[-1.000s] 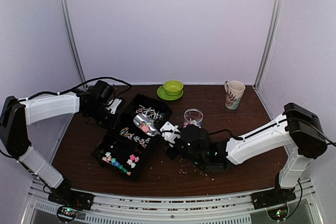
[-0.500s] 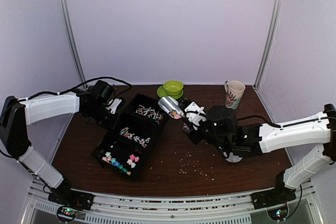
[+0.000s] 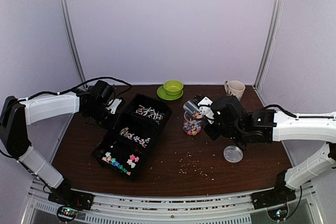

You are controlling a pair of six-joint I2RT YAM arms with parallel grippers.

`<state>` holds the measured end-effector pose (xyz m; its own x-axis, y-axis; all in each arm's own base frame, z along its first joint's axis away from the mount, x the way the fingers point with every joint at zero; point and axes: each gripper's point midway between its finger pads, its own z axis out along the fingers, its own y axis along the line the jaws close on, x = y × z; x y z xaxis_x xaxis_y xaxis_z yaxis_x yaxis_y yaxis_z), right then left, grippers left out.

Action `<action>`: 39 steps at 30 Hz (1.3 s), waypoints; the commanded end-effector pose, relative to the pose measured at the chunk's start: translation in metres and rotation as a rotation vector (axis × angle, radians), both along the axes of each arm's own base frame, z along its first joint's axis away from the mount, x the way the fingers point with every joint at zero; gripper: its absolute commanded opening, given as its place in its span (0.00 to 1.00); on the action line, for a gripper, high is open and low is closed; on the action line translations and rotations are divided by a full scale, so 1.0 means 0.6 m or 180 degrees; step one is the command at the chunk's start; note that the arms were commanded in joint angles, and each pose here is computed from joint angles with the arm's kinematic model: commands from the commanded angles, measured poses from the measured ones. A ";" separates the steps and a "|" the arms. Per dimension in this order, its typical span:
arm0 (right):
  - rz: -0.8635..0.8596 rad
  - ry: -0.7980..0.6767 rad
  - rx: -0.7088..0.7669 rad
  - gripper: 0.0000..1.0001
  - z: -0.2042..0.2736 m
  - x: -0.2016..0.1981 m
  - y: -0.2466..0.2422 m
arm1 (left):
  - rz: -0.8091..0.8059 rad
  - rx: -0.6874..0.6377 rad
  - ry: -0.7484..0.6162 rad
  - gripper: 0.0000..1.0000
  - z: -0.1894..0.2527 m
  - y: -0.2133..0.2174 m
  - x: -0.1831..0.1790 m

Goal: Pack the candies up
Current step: Place the fake candies in the packing bottle.

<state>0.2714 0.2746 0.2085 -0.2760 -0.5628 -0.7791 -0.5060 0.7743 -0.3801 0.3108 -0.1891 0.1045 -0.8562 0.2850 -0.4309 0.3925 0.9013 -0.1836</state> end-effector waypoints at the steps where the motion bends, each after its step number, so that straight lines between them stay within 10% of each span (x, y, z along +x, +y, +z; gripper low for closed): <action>1: -0.0265 0.0179 -0.0177 0.00 0.008 0.000 -0.041 | 0.0011 -0.0391 -0.0402 0.00 0.073 -0.034 0.047; 39: -0.0368 0.1076 -0.1131 0.00 -0.022 0.038 -0.052 | 0.0004 -0.0394 -0.0411 0.00 0.076 -0.035 0.048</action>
<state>0.2923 0.2506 0.1888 -0.5499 -0.7140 -0.4333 -0.5656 0.7001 -0.4358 0.3087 -0.1876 0.1018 -0.8621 0.2877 -0.4172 0.3889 0.9034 -0.1806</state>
